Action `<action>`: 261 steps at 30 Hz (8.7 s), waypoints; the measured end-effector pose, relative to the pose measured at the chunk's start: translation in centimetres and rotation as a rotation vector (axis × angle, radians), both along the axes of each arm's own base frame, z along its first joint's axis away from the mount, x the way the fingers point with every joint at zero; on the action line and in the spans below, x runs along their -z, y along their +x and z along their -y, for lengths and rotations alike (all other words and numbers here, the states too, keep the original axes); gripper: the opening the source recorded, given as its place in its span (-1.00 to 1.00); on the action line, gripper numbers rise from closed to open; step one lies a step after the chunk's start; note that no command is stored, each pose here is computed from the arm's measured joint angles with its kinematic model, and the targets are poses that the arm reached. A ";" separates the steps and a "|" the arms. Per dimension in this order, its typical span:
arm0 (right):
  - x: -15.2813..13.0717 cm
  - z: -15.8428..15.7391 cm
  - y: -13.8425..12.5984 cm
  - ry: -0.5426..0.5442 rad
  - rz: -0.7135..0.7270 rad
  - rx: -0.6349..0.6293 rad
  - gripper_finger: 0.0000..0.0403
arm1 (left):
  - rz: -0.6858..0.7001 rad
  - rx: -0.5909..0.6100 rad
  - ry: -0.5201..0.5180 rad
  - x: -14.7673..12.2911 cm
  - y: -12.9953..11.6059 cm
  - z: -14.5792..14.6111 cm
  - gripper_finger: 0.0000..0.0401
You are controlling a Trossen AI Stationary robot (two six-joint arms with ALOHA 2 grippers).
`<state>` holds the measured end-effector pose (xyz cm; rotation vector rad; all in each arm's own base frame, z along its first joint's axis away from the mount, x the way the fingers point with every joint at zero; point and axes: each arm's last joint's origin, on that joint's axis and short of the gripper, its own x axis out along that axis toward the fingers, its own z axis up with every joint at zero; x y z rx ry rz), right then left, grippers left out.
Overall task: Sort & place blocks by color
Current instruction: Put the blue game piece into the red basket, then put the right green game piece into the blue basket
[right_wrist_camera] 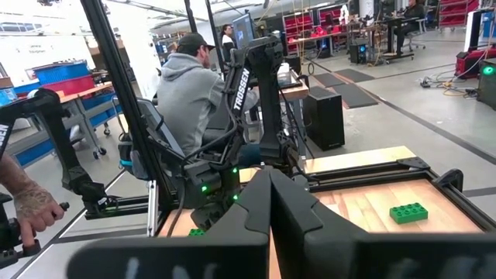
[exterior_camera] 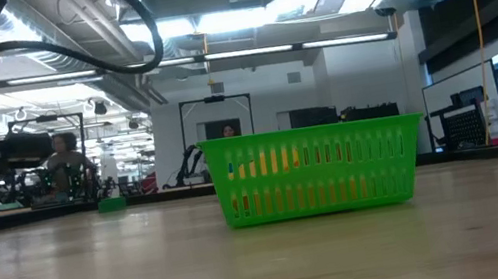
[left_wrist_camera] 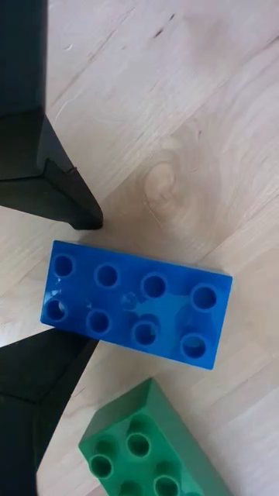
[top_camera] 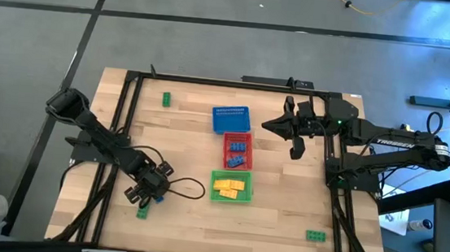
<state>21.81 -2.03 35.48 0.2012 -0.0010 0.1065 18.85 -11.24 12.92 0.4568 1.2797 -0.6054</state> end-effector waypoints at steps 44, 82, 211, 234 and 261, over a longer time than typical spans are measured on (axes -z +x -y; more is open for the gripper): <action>0.0 0.0 0.0 0.001 0.000 -0.001 -1.00 | 0.609 -0.638 -0.084 -14.8 0.2 -10.8 -0.35; 0.0 0.0 0.0 -0.004 0.000 -0.001 -1.00 | 1.440 -0.732 -0.551 -21.8 5.4 -13.0 -0.35; -0.1 0.0 0.0 -0.024 0.010 0.018 -1.00 | 0.765 -0.801 -0.153 -18.7 15.7 -16.3 -0.05; -0.1 0.1 0.0 -0.029 0.010 0.019 -1.00 | 1.482 -0.788 -0.510 -21.3 2.0 -12.7 -0.05; -0.1 0.0 0.0 -0.029 0.010 0.018 -1.00 | 1.495 -0.783 -0.525 -20.7 1.7 -12.3 -0.05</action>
